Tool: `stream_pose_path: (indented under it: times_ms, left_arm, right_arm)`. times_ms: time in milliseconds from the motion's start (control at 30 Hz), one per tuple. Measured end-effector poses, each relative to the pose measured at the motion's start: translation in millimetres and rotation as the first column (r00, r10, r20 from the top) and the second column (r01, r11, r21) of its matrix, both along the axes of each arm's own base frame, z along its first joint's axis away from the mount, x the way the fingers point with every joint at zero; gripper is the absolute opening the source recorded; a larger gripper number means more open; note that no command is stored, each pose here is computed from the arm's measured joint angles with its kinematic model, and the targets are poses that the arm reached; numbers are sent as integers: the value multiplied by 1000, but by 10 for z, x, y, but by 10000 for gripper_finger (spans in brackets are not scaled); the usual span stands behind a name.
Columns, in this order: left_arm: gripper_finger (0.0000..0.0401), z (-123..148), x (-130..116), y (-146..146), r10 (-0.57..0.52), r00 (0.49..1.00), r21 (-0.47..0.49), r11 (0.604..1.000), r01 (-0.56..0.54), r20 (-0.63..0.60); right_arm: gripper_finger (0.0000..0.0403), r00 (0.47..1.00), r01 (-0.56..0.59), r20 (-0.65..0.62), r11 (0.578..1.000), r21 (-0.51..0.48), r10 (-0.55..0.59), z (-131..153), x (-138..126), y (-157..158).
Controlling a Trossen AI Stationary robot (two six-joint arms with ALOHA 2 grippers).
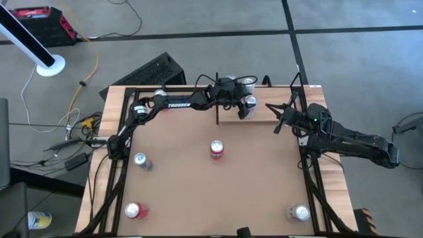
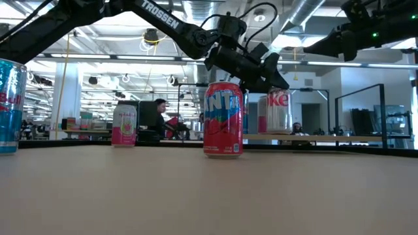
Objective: Place canned beverage on shelf
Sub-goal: Put the top red-silver soda can on the shelf
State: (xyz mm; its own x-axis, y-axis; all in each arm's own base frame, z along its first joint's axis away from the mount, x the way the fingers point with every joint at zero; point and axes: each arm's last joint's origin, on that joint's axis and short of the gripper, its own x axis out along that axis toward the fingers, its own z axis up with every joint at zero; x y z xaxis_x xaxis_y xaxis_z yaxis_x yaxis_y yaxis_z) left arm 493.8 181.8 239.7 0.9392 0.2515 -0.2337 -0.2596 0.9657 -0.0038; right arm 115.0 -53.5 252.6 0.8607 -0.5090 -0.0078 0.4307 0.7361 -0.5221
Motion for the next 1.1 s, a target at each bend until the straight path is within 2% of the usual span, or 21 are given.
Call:
stream_pose_path:
  times_ms: [133, 433, 567, 733, 867, 1000, 1100]
  left_arm:
    - [262, 1, 2, -8, -9, 1000, 21, 1000, 9, -6]
    - [315, 34, 9, -21, -11, 1000, 18, 1000, 11, 2]
    - [320, 254, -43, -41, -7, 999, 0, 1000, 7, 39]
    - [321, 710, -277, -132, -2, 1000, 8, 1000, 2, 11]
    - [321, 1000, -545, -268, 48, 993, -8, 999, -49, -104]
    - [320, 1150, -822, -545, 166, 957, 76, 985, -152, -237]
    - [314, 1120, -1014, -812, 263, 921, 175, 960, -220, -287]
  right_arm:
    - [21, 1000, 0, 0, 1000, 0, 0, 0, 0, 0]
    - [21, 1000, -2, -1, 1000, 3, 2, -2, 0, 0]
    - [21, 1000, -1, 3, 1000, 10, 1, -2, 0, 0]
    - [21, 1000, 0, 0, 999, 40, 0, -20, 7, -3]
    - [21, 1000, 3, -12, 994, 105, -2, -61, 70, -31]
    - [21, 998, 14, -56, 986, 164, -5, -56, 208, -92]
    - [20, 993, -13, -112, 980, 198, 36, -79, 345, -135]
